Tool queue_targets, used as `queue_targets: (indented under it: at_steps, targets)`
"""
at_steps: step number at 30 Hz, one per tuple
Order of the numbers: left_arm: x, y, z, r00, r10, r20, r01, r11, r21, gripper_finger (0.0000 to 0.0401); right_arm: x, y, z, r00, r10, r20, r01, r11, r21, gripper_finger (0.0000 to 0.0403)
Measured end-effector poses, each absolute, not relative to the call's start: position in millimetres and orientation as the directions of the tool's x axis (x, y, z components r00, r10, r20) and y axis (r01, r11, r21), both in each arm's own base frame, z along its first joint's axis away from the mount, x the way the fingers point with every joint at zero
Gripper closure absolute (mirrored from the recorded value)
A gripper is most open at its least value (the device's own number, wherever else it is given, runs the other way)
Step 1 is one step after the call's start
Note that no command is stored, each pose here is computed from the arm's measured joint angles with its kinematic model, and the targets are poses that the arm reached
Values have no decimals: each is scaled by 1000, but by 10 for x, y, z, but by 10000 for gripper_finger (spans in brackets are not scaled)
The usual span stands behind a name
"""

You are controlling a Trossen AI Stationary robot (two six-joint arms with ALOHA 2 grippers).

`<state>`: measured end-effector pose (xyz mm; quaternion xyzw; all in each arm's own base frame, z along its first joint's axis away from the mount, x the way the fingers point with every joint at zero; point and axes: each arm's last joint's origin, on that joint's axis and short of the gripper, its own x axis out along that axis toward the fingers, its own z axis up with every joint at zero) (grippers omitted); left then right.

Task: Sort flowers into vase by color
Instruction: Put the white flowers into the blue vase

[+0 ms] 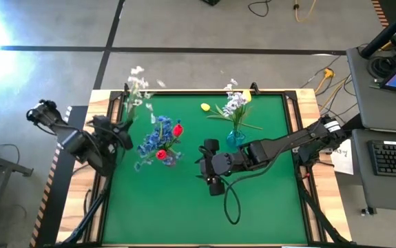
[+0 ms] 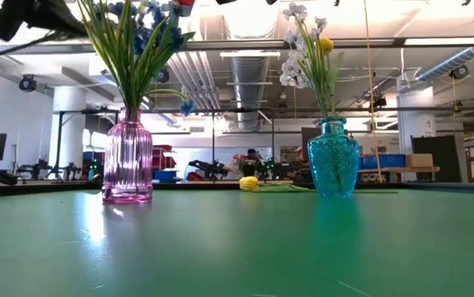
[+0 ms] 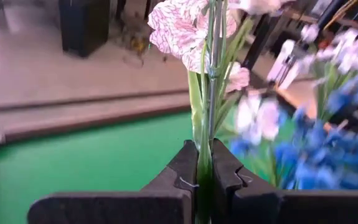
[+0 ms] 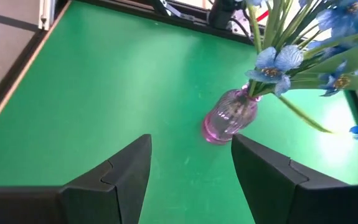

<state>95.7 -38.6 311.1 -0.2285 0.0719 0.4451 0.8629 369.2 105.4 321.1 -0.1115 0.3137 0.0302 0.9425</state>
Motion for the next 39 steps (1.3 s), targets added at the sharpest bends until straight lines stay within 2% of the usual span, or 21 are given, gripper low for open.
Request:
queue_targets:
  at_steps: [8,14,18,23,26,32,39]
  targets:
    - [900,-301,3666,625,762,-170,-776,583,-241,401,3568,973,3435,842,-106,-530,-83,943,-321,188]
    - [1021,-389,4238,676,728,-111,-736,659,-156,401,3387,778,3923,941,-120,-317,-8,927,-376,188]
    - [1242,-560,4606,814,573,-93,-579,812,-72,401,3319,618,4139,973,-107,-204,18,919,-394,188]
    - [1458,-746,4914,947,303,104,-306,952,11,401,3317,429,4262,992,39,-122,-72,957,-281,188]
    - [1582,-798,4895,958,250,141,-259,965,47,401,3325,362,4312,992,99,-76,-115,964,-239,181]
    - [1997,-870,4603,947,306,97,-316,942,115,401,3423,361,4393,991,113,76,-92,967,-236,138]
    - [2284,-889,4389,939,315,136,-329,940,93,401,3450,363,4442,982,112,153,-76,971,-225,81]
